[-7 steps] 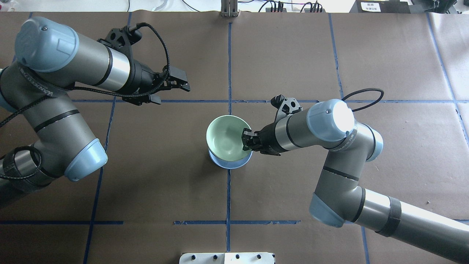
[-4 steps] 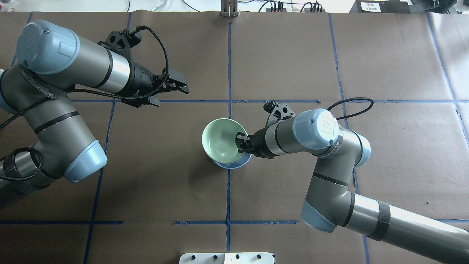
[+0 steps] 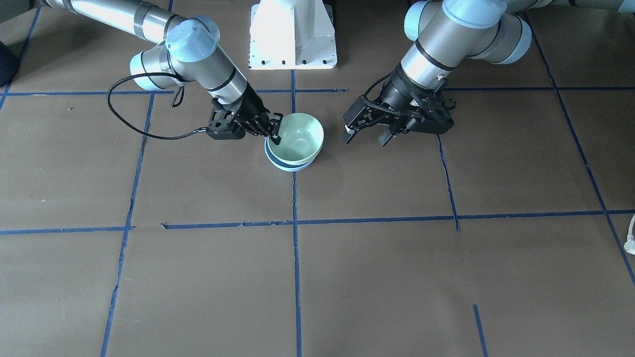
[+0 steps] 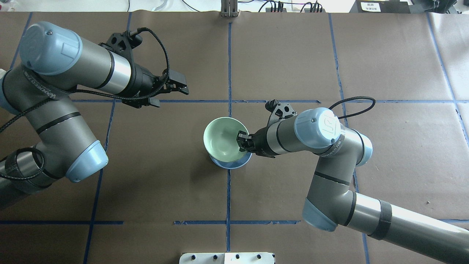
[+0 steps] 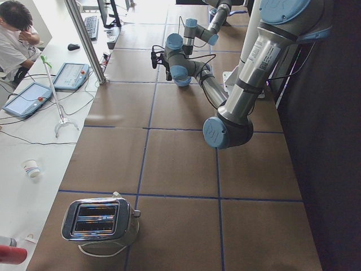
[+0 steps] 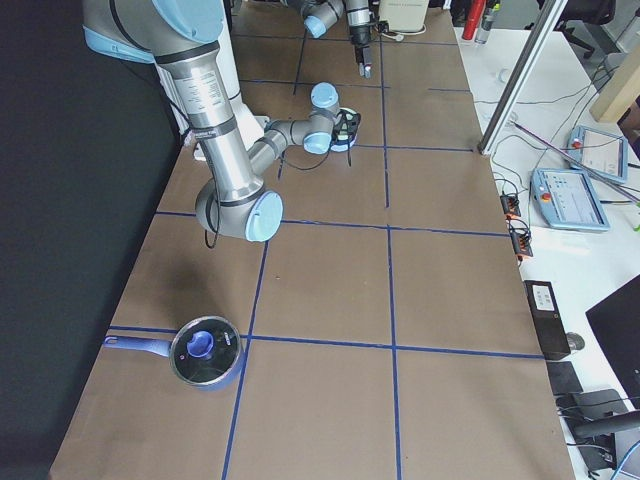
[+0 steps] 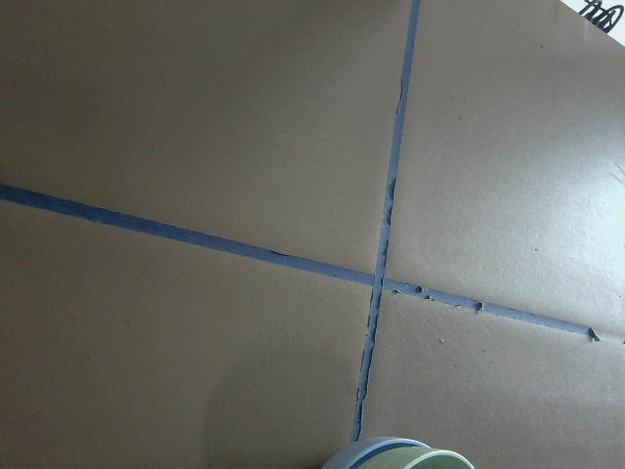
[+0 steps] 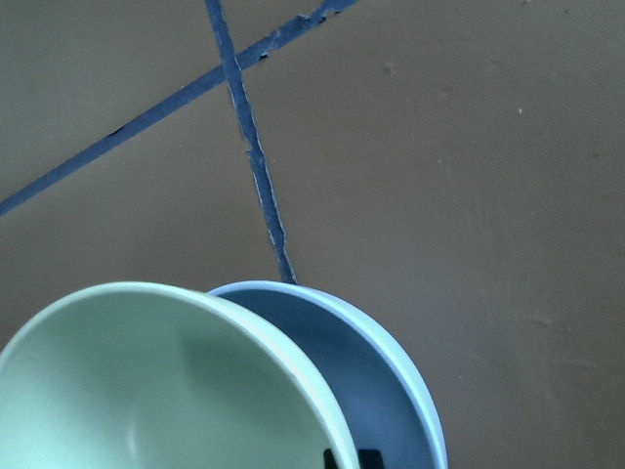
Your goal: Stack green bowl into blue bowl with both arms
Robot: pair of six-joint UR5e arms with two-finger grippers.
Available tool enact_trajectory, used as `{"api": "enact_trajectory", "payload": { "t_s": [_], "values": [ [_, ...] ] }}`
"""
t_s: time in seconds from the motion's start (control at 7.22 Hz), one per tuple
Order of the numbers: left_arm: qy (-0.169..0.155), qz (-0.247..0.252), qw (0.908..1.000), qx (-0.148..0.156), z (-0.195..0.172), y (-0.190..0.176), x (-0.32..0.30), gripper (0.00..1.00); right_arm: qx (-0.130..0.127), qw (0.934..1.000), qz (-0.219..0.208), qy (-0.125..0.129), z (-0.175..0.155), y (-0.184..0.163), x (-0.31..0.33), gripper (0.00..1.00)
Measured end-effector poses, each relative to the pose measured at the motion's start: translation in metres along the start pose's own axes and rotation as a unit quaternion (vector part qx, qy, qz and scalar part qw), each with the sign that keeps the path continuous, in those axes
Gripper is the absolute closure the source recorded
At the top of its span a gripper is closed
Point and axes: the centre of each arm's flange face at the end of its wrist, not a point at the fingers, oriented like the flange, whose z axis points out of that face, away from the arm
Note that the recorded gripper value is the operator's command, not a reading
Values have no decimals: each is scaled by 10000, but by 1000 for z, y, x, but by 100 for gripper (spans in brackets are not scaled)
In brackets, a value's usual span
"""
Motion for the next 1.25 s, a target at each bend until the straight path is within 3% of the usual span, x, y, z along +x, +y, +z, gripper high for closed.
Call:
{"api": "enact_trajectory", "payload": {
  "t_s": [0.14,0.69,0.97,1.25],
  "values": [
    [-3,-2,10000,-1,0,0,0,0,0,10000,-2,1,-2,0,2,1],
    [-30,-16,10000,-3,2,-1,-2,0,85,9999,-31,-98,-11,1,-2,0],
    [-47,-18,10000,-4,3,-1,-4,0,179,9993,-42,-330,-50,-7,0,0],
    [-122,27,9999,-7,5,-3,-14,0,326,9992,123,-205,-118,-36,68,0]
  ]
}}
